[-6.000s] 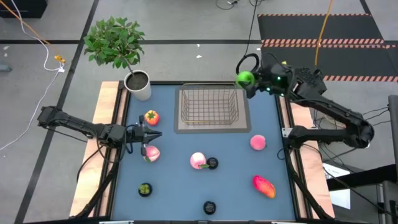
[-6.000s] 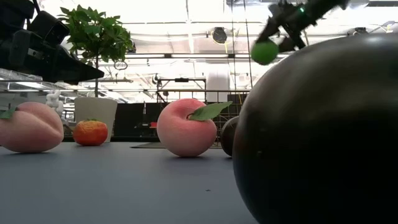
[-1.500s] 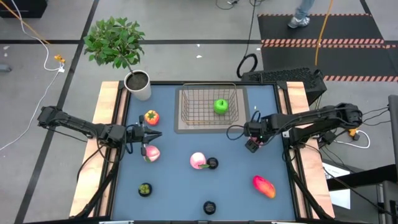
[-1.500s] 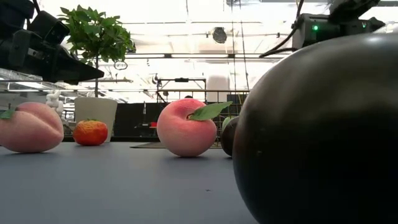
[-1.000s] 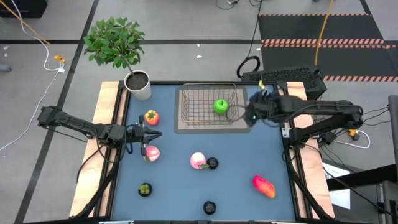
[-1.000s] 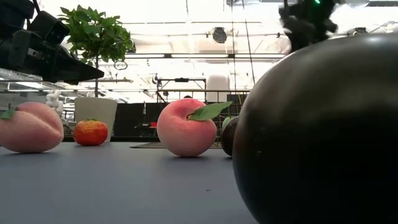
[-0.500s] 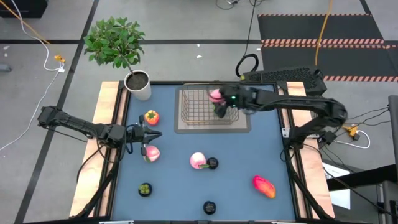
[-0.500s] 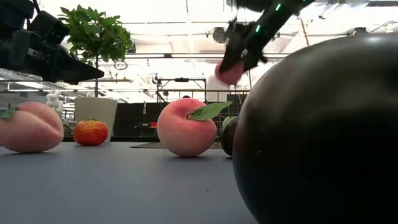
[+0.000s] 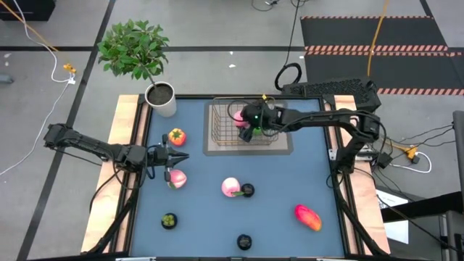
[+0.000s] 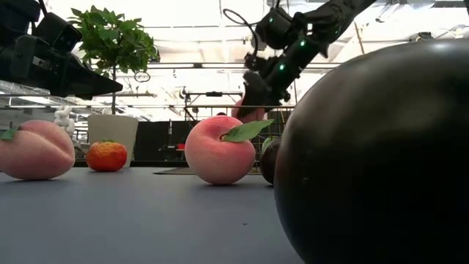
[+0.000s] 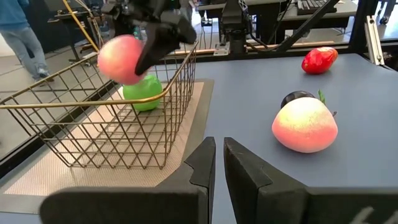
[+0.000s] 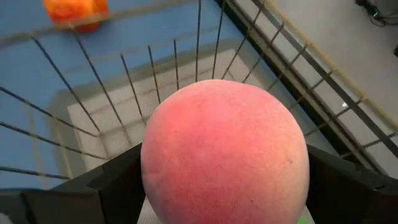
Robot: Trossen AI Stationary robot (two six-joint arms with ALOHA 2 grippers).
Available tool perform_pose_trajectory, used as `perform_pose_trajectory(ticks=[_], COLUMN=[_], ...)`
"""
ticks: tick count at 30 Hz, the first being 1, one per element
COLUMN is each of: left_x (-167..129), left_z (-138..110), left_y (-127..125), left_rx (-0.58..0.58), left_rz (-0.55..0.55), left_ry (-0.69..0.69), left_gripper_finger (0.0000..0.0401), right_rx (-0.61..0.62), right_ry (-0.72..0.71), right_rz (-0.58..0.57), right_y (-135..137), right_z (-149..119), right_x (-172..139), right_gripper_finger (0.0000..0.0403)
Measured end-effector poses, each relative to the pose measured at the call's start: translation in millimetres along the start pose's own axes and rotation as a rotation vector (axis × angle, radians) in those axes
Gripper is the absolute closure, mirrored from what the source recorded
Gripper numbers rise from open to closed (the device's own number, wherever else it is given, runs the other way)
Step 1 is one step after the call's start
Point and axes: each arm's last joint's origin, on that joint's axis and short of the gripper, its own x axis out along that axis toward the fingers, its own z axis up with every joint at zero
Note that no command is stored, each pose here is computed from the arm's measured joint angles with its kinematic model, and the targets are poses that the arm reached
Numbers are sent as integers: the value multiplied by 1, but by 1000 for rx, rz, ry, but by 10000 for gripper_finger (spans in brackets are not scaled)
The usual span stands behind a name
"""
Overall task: Build produce basket
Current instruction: Put the right pink peach into the wire basket
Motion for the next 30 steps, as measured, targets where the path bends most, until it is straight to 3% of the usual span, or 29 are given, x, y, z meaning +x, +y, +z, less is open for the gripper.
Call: perform_pose_trajectory(ticks=[8,14,30], left_x=[0,0,0], left_z=[0,0,0], left_y=[0,0,0], left_rx=[0,0,0], left_rz=[0,0,0], left_ry=[0,0,0], left_gripper_finger=[364,364,364], right_rx=[-4,31,199], right_ry=[35,44,64], right_rz=[79,69,6], right_y=[6,3,-22], right_z=[-10,-11,-12], right_x=[22,24,27], right_gripper_finger=[64,62,8])
